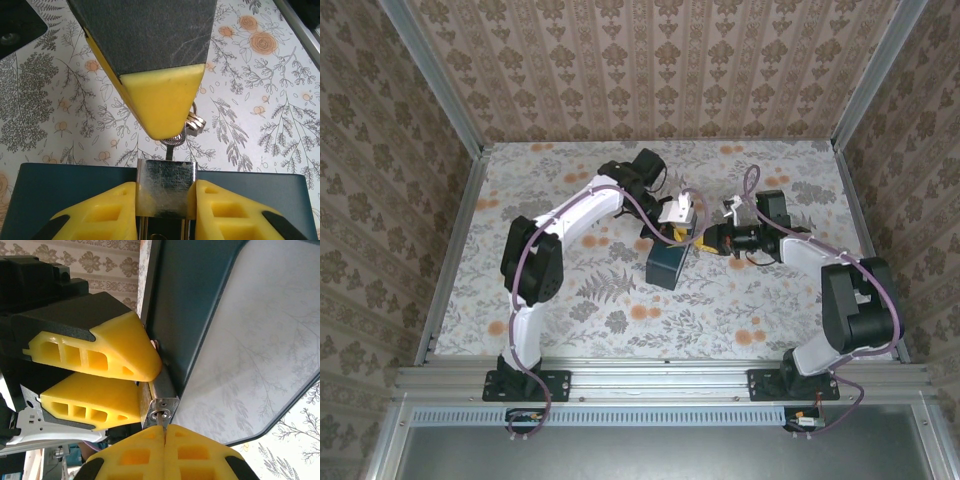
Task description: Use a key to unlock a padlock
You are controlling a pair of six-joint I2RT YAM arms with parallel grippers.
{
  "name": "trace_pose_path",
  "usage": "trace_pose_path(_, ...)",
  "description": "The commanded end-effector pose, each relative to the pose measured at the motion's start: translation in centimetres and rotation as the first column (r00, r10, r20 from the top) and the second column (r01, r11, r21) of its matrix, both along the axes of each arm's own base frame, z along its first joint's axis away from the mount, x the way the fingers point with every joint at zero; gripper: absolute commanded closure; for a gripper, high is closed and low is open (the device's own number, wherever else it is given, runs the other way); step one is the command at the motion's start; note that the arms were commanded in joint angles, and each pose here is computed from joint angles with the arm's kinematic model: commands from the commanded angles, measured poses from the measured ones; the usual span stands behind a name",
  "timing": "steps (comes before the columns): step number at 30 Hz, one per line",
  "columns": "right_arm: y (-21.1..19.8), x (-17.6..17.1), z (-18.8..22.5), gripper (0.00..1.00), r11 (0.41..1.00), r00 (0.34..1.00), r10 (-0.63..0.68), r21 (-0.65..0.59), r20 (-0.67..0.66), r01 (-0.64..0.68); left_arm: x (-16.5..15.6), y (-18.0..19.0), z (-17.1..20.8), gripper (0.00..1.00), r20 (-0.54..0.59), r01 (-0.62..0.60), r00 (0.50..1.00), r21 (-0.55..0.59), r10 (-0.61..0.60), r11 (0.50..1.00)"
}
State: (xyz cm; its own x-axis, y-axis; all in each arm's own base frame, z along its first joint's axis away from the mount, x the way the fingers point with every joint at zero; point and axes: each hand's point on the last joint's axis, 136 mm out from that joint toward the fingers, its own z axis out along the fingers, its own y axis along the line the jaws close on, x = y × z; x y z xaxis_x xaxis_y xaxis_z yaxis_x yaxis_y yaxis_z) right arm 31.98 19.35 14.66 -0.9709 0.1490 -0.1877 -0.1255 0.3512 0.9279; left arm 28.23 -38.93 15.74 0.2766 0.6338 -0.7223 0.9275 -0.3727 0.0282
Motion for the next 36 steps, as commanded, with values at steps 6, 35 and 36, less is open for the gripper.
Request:
trace_pose_path(6, 1.9, 0.3, 0.8, 1.0, 0.999, 0.994, 0.043, -0.016, 0.105, -0.042, -1.9, -1.6, 0.1, 0.72, -0.111, 0.009, 0.994, -0.031, -0.012, 0.999)
trace_pose_path(35, -2.9, -1.2, 1.6, 0.56, 0.955, 0.944, -0.021, -0.274, 0.328, 0.117, -0.9, -0.1, -0.7, 0.77, -0.176, -0.074, 0.982, -0.03, 0.067, 0.997)
trace_pose_path(36, -3.2, -1.2, 2.2, 0.55, 0.95, 0.929, -0.031, -0.278, 0.369, 0.142, -0.8, 0.0, -0.8, 0.78, -0.177, -0.077, 0.982, -0.027, 0.071, 0.997)
